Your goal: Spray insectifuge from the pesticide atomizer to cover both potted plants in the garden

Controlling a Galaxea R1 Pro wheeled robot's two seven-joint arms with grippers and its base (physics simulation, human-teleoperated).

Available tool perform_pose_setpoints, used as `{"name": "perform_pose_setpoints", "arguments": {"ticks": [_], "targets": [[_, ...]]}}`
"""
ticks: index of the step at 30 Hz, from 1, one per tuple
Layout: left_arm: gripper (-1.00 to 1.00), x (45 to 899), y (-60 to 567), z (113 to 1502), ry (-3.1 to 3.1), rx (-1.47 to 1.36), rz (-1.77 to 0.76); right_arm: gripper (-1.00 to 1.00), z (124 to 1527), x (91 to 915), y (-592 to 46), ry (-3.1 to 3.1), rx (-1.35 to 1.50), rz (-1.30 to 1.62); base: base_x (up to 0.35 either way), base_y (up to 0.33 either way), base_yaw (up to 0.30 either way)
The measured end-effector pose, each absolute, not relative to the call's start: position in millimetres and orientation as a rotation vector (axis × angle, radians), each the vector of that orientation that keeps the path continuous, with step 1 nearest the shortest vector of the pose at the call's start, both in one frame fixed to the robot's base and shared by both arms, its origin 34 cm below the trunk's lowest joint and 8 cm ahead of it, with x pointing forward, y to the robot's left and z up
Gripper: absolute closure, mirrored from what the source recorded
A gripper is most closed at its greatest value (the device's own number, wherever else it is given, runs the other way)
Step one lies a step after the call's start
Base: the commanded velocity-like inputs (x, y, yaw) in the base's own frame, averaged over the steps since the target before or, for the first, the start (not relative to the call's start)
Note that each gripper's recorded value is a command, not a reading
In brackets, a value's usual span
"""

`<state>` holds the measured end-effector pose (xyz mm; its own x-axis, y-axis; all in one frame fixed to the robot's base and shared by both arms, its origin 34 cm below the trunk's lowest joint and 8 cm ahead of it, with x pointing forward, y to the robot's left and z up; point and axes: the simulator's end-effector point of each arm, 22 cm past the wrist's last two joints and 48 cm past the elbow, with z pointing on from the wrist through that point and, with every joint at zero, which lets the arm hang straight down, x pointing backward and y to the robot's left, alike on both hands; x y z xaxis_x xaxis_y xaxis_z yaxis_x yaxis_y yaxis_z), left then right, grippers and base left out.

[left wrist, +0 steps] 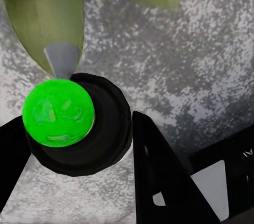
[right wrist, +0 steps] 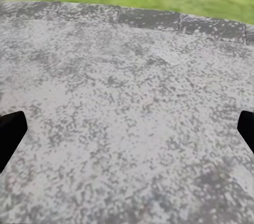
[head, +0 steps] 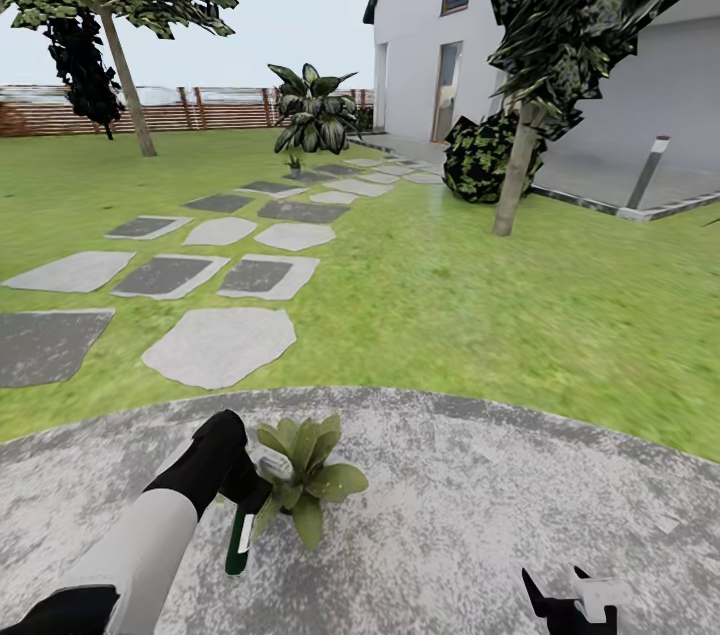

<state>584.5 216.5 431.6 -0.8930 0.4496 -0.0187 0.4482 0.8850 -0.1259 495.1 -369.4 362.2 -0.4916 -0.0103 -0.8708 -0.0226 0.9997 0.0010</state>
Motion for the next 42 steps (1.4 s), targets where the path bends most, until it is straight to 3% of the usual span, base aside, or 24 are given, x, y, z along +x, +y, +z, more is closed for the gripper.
{"name": "perform_pose_setpoints", "arguments": {"ticks": [11, 22, 42], "targets": [[1.00, 591, 209, 437, -3.048, -0.739, 0.206, -1.00, 358, 492, -366, 2.095, -0.019, 0.027, 0.008, 0.006, 0.000], [1.00, 582, 258, 428, -3.039, -0.673, 0.122, -1.00, 357, 491, -364, 2.099, -0.018, 0.031, 0.000, 0.000, 0.000], [1.00, 572, 226, 424, -2.974, -0.704, 0.189, -1.00, 356, 490, -364, 2.100, -0.017, 0.033, 0.069, 0.016, 0.000]]}}
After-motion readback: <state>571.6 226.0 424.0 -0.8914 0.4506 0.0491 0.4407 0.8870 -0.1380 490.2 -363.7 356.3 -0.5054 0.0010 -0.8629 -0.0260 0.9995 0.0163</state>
